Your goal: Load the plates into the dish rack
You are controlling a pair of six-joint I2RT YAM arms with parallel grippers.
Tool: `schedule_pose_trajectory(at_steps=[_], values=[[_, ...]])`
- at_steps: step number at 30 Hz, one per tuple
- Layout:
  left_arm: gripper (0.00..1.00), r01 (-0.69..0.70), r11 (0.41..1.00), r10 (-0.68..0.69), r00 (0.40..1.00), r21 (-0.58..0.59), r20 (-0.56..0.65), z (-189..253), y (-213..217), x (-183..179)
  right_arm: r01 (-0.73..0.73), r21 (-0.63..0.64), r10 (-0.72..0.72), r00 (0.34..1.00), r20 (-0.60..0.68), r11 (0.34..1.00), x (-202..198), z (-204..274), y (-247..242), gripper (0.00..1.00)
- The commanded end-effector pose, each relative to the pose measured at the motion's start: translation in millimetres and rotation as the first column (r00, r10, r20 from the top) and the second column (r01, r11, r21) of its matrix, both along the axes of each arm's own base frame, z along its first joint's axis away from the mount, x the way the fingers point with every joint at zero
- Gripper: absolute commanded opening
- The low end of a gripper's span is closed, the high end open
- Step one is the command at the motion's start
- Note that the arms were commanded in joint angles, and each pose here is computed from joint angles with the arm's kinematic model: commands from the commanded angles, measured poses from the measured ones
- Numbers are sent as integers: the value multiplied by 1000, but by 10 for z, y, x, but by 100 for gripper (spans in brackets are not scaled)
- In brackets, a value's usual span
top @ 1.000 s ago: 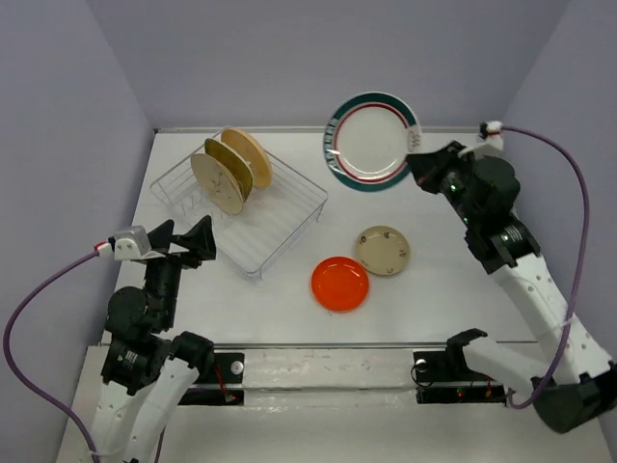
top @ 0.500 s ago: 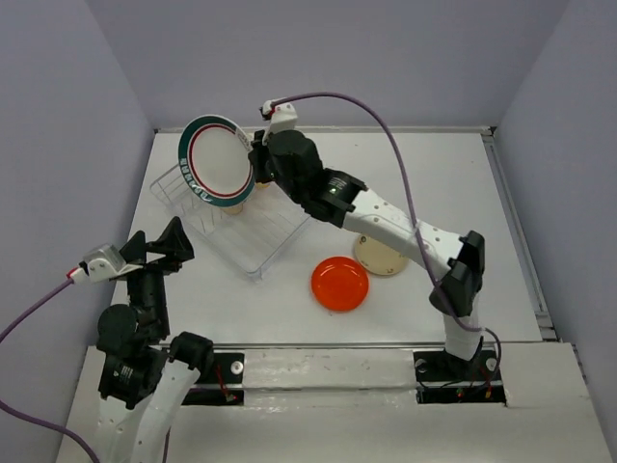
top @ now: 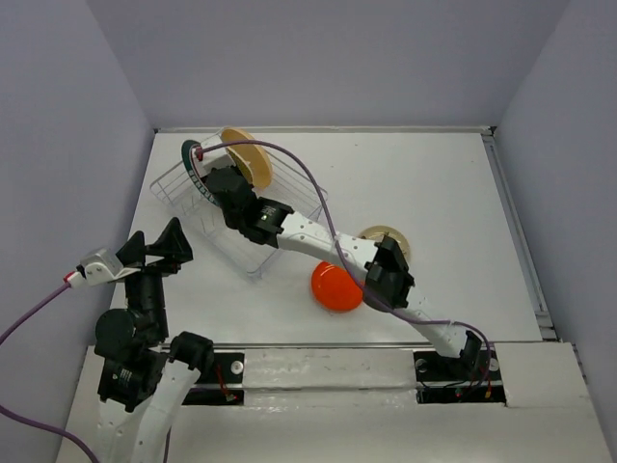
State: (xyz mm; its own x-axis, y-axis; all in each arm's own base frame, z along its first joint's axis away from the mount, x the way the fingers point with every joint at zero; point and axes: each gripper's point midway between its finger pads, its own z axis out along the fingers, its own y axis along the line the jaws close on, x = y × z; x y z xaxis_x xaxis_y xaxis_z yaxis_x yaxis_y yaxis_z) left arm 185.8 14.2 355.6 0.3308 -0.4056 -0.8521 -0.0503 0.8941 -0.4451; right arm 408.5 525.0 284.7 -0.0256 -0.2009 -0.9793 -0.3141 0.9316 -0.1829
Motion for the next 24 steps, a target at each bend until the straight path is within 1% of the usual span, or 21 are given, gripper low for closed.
schedule_pose_trajectory(at_steps=[1, 5, 6, 9, 15, 19, 20, 22, 23, 24], values=[[99, 20, 1000, -18, 996, -21, 83, 222, -12, -64, 95, 103, -112, 978, 177, 990, 54, 682, -137, 7], [99, 30, 999, -28, 996, -19, 87, 233, -30, -65, 103, 67, -116, 969, 220, 992, 59, 534, -43, 7], [99, 30, 999, -28, 996, -19, 87, 233, -31, -65, 98, 60, -109, 966, 234, 993, 9, 511, 12, 7], [99, 34, 999, -32, 996, -16, 87, 231, -39, -62, 111, -7, -105, 955, 277, 994, -4, 430, 77, 7], [99, 41, 999, -40, 996, -13, 85, 228, -55, -54, 110, 13, -109, 947, 303, 994, -10, 542, 64, 7], [99, 44, 999, -43, 995, -13, 86, 225, -61, -54, 99, -14, -91, 957, 275, 995, 0, 310, 115, 7], [99, 44, 999, -43, 995, -12, 85, 225, -60, -54, 97, -31, -86, 962, 257, 995, 3, 212, 129, 7], [99, 44, 999, -43, 996, -12, 84, 221, -61, -53, 81, -16, -75, 972, 222, 997, -2, 76, 169, 7], [99, 43, 999, -42, 996, -13, 84, 221, -58, -53, 73, -42, -63, 978, 197, 996, -6, -66, 186, 7], [99, 43, 999, -42, 996, -10, 82, 219, -61, -49, 62, -20, -58, 983, 174, 998, -13, -142, 214, 7]])
